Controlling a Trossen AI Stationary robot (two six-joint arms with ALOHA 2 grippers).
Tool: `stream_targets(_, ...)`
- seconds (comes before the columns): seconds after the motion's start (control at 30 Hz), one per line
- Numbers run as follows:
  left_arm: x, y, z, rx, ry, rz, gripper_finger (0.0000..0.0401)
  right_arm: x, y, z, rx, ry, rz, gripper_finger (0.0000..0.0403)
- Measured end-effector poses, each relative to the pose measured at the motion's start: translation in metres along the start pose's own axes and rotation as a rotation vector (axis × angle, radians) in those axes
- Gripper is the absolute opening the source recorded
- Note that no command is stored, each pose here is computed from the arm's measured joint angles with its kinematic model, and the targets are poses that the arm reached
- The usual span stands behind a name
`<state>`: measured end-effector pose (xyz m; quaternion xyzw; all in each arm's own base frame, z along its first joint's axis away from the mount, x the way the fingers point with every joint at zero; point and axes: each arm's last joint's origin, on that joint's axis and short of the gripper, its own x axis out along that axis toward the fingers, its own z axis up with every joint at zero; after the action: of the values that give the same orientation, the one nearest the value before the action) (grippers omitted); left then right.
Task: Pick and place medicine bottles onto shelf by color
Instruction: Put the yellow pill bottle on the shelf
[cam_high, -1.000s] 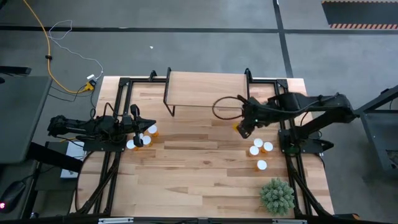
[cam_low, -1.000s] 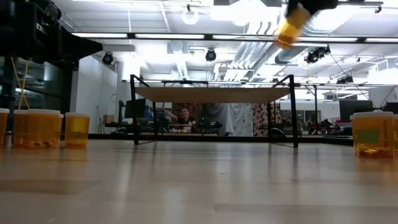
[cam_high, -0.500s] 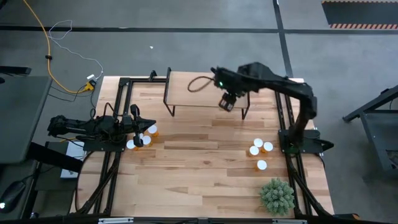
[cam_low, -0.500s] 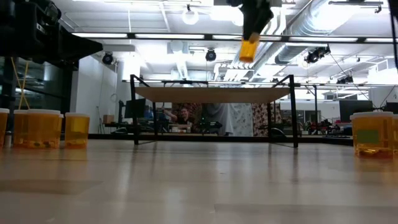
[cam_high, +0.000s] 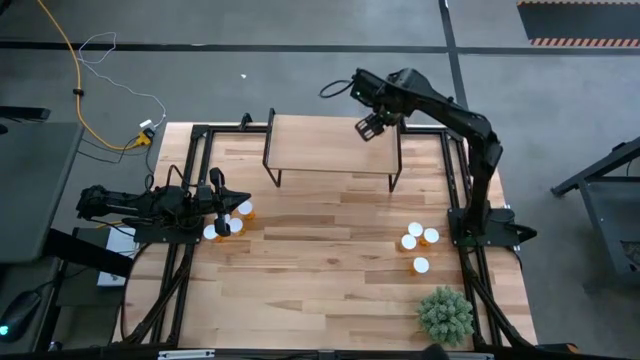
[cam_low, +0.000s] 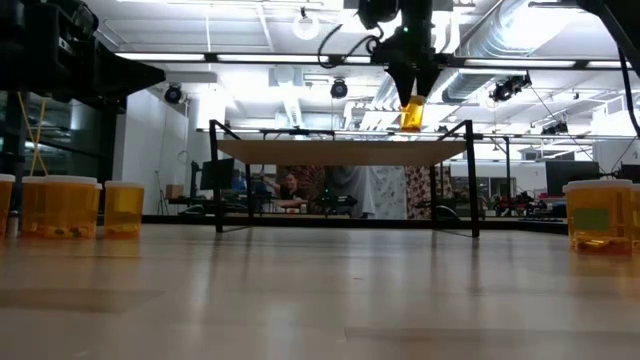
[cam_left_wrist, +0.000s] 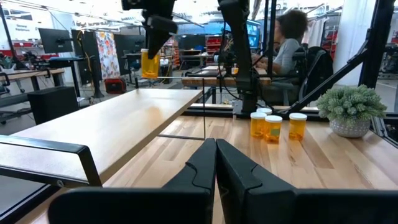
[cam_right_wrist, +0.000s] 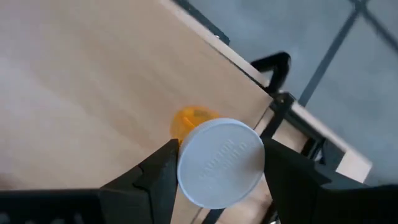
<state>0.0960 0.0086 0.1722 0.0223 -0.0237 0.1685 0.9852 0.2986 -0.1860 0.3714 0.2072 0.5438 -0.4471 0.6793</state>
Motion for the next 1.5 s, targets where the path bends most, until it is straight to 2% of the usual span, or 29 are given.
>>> stream_targets(0.17,0.000,0.000,0.000,0.000,0.000,0.001,0.0001,0.008,-0.002,0.004,0.113,0.021,-0.004,0.0193)
stream_targets(0.53,0.000,0.000,0.000,0.000,0.000,0.001,0.0001,0.033,-0.005,0.015,0.203,0.049,-0.089,0.0193)
stream_targets(0.73,0.000,0.000,0.000,0.000,0.000,0.001,0.0001,0.037,-0.013,0.018,0.262,0.085,-0.045,0.0193)
stream_targets(0.97,0.000,0.000,0.000,0.000,0.000,0.001,0.0001,0.042,-0.013,0.020,0.266,0.113,-0.022,0.0193)
stream_targets(1.3,0.000,0.000,0.000,0.000,0.000,0.001,0.0001,0.042,-0.012,0.020,0.158,0.115,-0.015,0.0193)
stream_targets(1.5,0.000,0.000,0.000,0.000,0.000,0.001,0.0001,0.042,-0.012,0.020,0.153,0.110,-0.025,0.0193)
